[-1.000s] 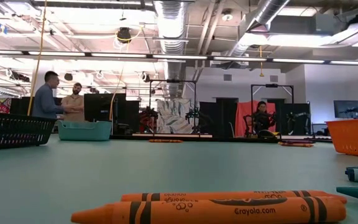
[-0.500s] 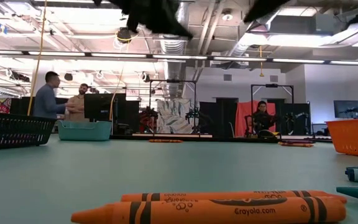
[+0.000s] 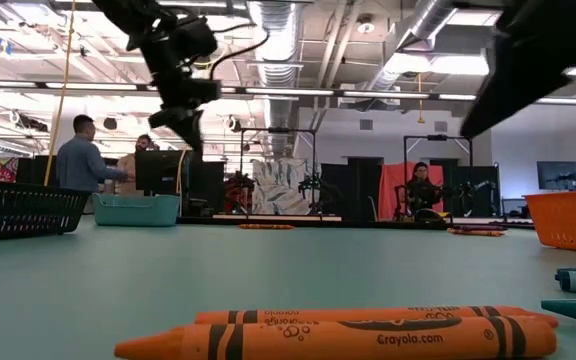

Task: Sort crayons
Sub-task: Put the blue crayon into the green bin, then put the green crayon into the green bin

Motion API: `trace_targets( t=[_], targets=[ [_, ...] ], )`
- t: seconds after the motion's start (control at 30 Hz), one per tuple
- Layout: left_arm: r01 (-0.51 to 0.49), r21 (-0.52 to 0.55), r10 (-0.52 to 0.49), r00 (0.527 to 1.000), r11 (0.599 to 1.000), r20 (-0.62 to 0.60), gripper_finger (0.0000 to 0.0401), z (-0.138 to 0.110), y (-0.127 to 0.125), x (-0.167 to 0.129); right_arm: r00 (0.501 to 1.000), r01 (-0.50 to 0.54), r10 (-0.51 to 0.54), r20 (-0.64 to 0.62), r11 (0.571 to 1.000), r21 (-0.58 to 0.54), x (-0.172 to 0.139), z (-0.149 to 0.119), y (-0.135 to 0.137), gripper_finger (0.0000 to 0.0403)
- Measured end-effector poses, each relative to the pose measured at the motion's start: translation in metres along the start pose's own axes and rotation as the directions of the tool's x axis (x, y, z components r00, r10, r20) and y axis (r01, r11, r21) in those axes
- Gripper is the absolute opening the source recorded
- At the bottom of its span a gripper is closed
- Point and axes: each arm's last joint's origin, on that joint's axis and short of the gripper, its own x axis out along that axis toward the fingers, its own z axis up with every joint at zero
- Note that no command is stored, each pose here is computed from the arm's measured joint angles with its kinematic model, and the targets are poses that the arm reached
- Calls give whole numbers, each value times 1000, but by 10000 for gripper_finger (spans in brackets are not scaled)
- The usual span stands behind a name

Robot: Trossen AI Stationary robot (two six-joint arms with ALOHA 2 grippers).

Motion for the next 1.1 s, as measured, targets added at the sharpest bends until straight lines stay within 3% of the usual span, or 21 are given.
trace_targets(
  t=[0.13, 0.3, 0.47, 0.6, 0.77, 1.1],
  targets=[
    [-7, -37, 4, 997, 999, -81, 6, -26, 16, 4, 1000, -30, 29, 11, 999, 24, -8, -10, 11, 174],
    [54, -71, -65, 983, 996, -172, 6, -52, 21, 6, 998, -66, 64, 28, 994, 84, -21, -22, 19, 163],
    [119, -58, -129, 970, 991, -207, 6, -54, 16, 27, 993, -115, 120, -21, 982, 147, -29, -30, 24, 160],
    [190, -51, -196, 920, 980, -340, 6, -61, 6, 60, 988, -138, 149, -44, 970, 200, -33, -35, 26, 159],
    [163, -45, -165, 867, 986, -470, 30, -67, -2, 93, 983, -165, 179, -35, 955, 247, -41, -42, 31, 159],
    [183, -82, -200, 848, 980, -491, 50, -70, -8, 105, 972, -194, 222, -81, 944, 268, -46, -50, 36, 159]
  ],
)
